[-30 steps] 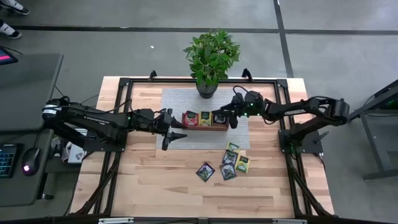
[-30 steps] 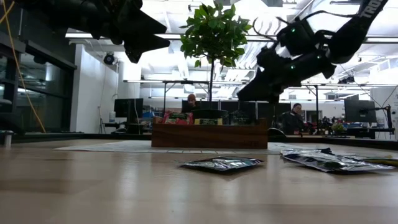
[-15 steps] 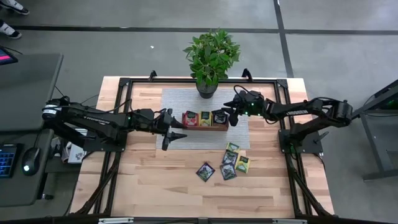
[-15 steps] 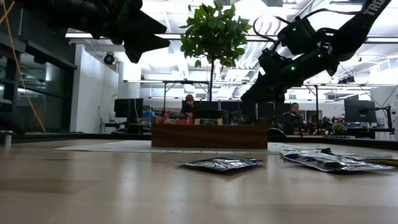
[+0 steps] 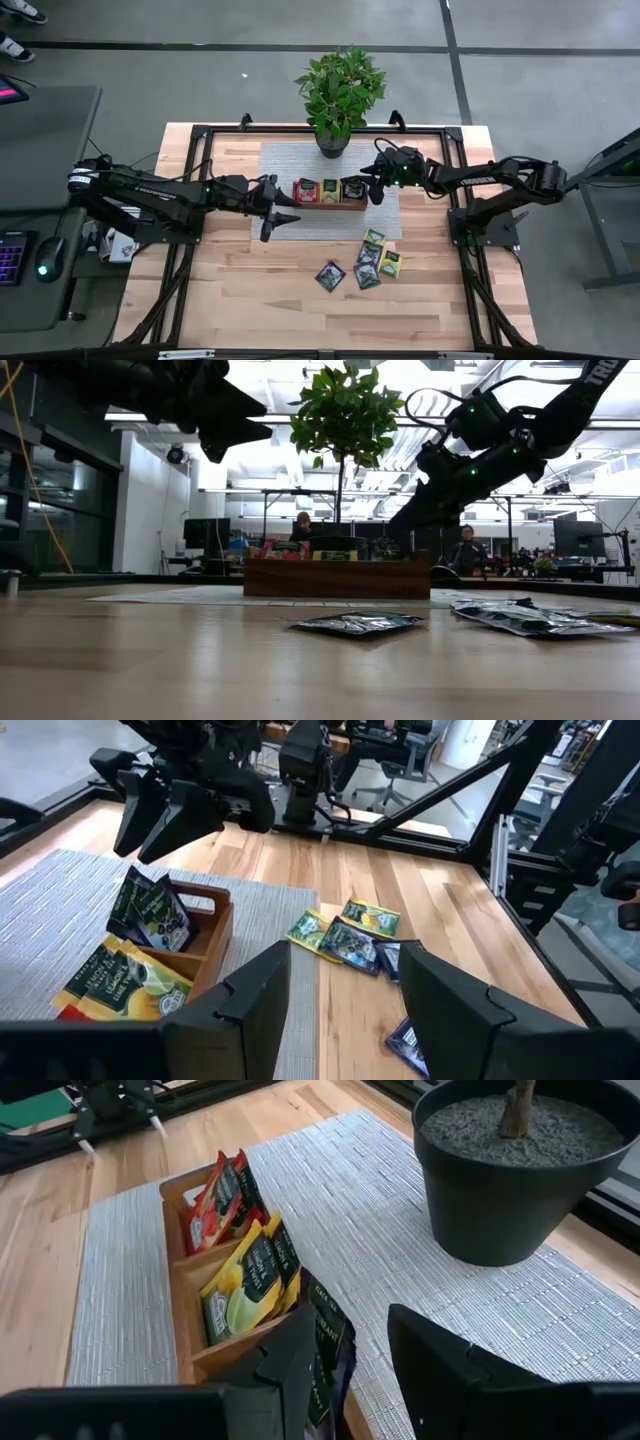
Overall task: Pick & Place Tea
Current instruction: Adjust the violet tea bag in the right section of the wooden organizer
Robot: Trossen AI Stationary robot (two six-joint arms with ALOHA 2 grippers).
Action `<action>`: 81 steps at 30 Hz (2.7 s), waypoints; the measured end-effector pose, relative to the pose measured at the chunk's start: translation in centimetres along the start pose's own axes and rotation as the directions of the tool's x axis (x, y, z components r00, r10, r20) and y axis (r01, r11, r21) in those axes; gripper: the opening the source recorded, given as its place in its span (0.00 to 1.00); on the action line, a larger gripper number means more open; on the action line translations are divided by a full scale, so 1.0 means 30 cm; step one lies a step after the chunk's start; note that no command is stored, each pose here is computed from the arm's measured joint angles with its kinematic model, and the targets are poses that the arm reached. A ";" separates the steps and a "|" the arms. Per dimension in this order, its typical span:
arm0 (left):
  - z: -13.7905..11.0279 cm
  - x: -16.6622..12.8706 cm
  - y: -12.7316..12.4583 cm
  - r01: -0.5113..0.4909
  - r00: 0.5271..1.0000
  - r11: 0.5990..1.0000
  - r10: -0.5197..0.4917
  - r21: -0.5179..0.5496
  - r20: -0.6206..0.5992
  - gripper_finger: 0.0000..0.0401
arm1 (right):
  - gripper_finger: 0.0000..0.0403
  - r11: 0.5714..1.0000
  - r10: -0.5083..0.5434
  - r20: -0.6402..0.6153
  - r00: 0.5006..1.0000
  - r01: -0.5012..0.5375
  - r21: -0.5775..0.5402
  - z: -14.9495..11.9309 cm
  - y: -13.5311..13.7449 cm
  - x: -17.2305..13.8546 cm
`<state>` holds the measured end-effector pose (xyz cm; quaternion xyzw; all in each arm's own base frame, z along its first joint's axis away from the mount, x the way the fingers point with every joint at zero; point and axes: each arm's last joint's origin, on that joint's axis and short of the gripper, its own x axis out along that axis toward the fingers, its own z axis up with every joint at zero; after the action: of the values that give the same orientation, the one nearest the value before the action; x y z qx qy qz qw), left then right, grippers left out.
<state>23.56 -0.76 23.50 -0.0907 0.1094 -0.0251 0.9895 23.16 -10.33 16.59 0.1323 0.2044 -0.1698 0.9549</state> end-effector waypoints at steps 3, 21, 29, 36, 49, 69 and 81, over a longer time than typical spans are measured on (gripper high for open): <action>-0.003 0.000 0.000 -0.001 1.000 1.000 0.001 0.000 -0.008 0.46 | 0.31 1.000 -0.004 -0.006 1.000 0.004 0.005 -0.002 -0.002 0.000; -0.012 0.000 0.002 0.000 0.999 1.000 0.000 0.002 -0.038 0.46 | 0.31 0.999 0.021 -0.065 0.998 -0.019 0.031 0.052 -0.039 0.054; -0.011 0.000 0.002 0.002 0.999 1.000 -0.001 0.010 -0.037 0.46 | 0.31 0.998 0.065 -0.154 0.986 -0.063 0.014 0.040 -0.038 0.057; -0.011 0.000 0.001 0.002 0.999 1.000 -0.002 0.017 -0.037 0.46 | 0.31 0.998 0.065 -0.159 0.985 -0.064 0.015 0.038 -0.038 0.056; -0.011 0.000 0.001 0.005 0.999 1.000 -0.004 0.017 -0.038 0.46 | 0.15 0.998 0.060 -0.183 0.981 -0.058 0.020 0.030 -0.039 0.055; -0.012 0.000 0.000 0.015 0.999 1.000 -0.014 0.016 -0.040 0.46 | 0.00 0.995 0.073 -0.064 0.995 -0.068 0.077 0.009 -0.040 0.049; -0.012 0.000 0.000 0.020 0.999 1.000 -0.019 0.016 -0.041 0.46 | 0.00 0.994 0.047 -0.042 0.998 -0.043 0.104 -0.051 -0.012 0.037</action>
<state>23.47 -0.83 23.16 -0.0830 0.1287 -0.0376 0.9875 23.45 -10.47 14.69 0.1898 0.2133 -0.1556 0.9457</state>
